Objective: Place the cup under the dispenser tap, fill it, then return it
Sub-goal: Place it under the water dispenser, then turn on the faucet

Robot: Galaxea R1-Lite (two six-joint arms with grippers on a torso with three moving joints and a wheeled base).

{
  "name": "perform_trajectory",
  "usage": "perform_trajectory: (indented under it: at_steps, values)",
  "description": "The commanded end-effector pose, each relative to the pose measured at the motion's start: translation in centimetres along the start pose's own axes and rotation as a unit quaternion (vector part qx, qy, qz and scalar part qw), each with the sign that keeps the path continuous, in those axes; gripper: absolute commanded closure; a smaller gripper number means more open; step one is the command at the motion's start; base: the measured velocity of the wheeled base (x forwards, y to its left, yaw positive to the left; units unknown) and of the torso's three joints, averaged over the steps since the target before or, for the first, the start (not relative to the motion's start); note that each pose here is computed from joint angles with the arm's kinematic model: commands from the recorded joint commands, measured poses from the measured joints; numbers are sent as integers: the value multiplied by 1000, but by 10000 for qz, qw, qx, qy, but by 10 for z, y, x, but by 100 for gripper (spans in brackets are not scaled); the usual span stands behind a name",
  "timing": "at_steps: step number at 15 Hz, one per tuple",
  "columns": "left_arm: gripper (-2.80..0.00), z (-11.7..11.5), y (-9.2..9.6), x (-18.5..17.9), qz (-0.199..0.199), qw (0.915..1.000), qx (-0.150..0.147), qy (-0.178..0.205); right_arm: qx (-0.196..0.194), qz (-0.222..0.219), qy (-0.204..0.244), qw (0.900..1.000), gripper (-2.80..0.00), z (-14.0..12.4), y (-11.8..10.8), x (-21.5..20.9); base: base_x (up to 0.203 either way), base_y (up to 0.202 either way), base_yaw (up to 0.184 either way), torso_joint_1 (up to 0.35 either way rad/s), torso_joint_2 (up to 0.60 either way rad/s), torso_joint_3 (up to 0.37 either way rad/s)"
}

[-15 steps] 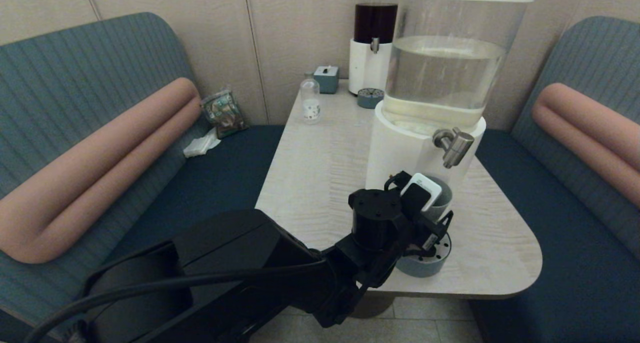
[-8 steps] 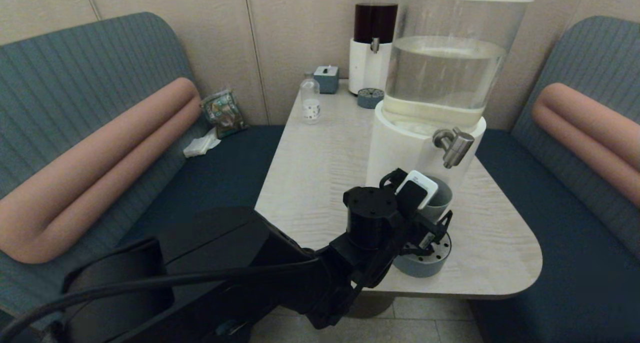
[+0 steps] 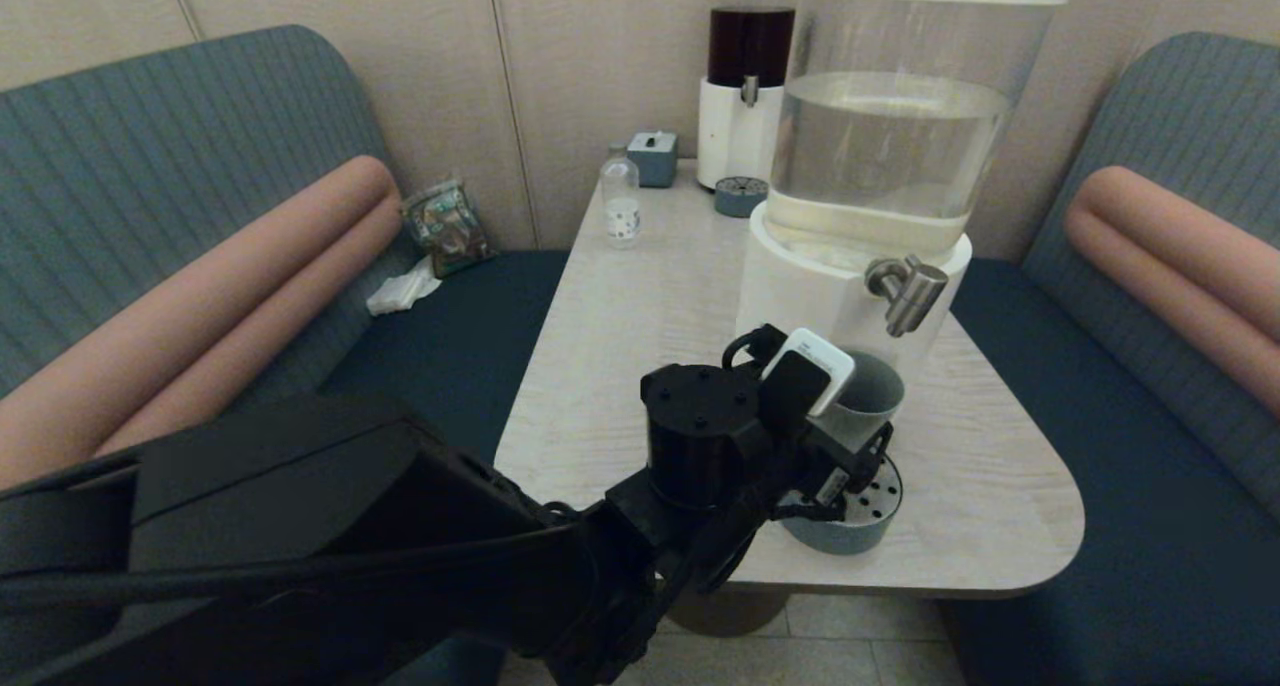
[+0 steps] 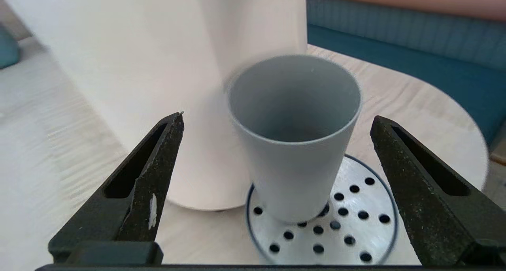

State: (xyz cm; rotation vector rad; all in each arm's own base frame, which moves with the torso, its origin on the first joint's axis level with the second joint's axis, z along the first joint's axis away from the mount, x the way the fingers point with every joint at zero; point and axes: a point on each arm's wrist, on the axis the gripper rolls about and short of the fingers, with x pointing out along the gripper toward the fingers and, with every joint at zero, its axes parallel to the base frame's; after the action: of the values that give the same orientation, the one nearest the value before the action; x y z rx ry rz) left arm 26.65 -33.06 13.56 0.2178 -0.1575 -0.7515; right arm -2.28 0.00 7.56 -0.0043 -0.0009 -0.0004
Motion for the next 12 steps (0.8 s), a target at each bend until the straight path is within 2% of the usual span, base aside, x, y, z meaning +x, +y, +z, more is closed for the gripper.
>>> perform_trajectory:
  at_steps: [1,4,12]
  values:
    - [-280,18,4,-15,22,9999,-20,-148,-2,2,-3,10000,0,0,0,0,0,0,0,0,0,0]
    - [-280,31,4,-41,129,9996,-40,-239,-2,-4,-2,10000,0,0,0,0,0,0,0,0,0,0]
    - [-280,77,32,-119,593,9969,-67,-509,-2,2,3,10000,0,0,0,0,0,0,0,0,0,0]
